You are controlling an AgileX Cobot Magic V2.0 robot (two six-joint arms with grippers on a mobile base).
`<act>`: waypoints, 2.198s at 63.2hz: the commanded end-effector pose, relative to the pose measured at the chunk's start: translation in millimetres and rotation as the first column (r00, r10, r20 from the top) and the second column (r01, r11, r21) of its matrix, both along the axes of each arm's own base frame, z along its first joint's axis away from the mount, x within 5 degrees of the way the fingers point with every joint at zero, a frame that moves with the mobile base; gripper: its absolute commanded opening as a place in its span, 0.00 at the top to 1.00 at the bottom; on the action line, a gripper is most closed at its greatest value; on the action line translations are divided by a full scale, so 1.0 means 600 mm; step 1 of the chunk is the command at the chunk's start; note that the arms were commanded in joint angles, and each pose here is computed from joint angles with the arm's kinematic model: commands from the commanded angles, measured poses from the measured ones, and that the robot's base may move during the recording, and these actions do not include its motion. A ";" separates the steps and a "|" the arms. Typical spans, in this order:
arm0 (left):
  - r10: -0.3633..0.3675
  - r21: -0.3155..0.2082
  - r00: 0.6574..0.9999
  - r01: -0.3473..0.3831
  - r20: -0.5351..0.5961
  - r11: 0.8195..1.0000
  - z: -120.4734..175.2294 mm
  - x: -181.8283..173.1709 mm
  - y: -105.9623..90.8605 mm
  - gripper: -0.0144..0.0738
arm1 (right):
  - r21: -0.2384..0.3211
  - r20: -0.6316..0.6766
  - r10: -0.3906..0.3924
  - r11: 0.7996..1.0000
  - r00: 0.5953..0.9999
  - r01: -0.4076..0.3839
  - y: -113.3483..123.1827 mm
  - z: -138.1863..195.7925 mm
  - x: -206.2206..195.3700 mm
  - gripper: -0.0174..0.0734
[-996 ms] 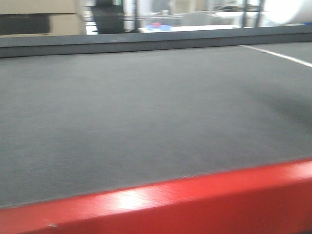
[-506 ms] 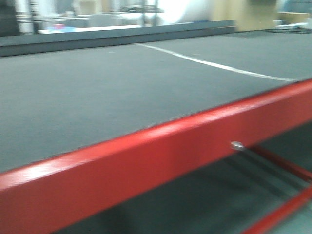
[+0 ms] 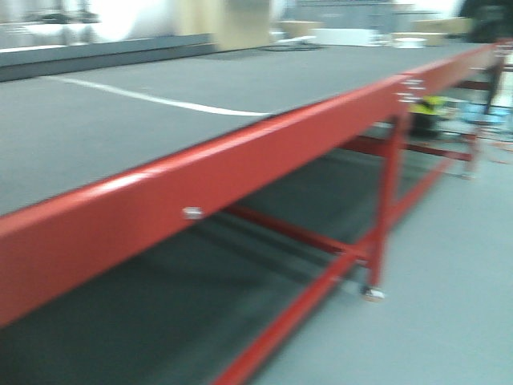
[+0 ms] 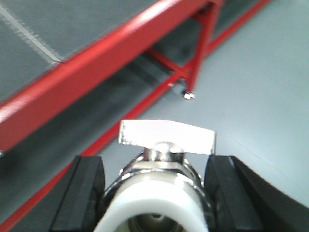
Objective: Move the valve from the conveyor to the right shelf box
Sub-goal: 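Drive the base away from the conveyor holding both valves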
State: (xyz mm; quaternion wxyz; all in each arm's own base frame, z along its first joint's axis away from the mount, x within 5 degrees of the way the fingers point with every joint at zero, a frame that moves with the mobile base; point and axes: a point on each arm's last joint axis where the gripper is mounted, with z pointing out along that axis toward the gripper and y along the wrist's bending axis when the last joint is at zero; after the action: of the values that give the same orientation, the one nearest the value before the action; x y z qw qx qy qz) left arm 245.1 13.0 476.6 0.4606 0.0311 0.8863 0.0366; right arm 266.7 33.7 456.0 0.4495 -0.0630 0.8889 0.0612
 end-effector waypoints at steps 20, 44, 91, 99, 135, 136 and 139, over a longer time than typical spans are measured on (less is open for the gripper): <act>0.004 -0.007 0.997 -0.003 0.080 1.000 0.020 -0.007 -0.001 0.96 | 0.002 0.109 -0.005 1.000 0.994 0.005 -0.003 0.028 -0.009 0.98; 0.004 -0.007 0.997 -0.003 0.080 1.000 0.020 -0.007 -0.001 0.96 | 0.002 0.109 -0.005 1.000 0.994 0.005 -0.003 0.028 -0.009 0.98; 0.004 -0.007 0.997 -0.003 0.080 1.000 0.020 -0.007 -0.001 0.96 | 0.002 0.109 -0.005 1.000 0.994 0.005 -0.003 0.028 -0.009 0.98; 0.004 -0.007 0.997 -0.003 0.080 1.000 0.020 -0.007 -0.001 0.96 | 0.002 0.109 -0.005 1.000 0.994 0.005 -0.003 0.028 -0.009 0.98; 0.004 -0.007 0.997 -0.003 0.080 1.000 0.020 -0.007 -0.001 0.96 | 0.002 0.109 -0.005 1.000 0.994 0.005 -0.003 0.028 -0.009 0.98; 0.004 -0.007 0.997 -0.003 0.080 1.000 0.020 -0.007 -0.001 0.96 | 0.002 0.109 -0.005 1.000 0.994 0.005 -0.003 0.028 -0.009 0.98; 0.004 -0.007 0.997 -0.003 0.080 1.000 0.020 -0.007 -0.001 0.96 | 0.002 0.109 -0.005 1.000 0.994 0.005 -0.003 0.028 -0.009 0.98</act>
State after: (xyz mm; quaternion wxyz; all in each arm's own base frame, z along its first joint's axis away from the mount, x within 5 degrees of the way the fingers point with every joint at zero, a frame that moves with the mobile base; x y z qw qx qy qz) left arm 244.8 13.0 477.2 0.4615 0.0311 0.8858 0.0367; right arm 265.3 33.5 457.0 0.4513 -0.0631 0.8880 0.0612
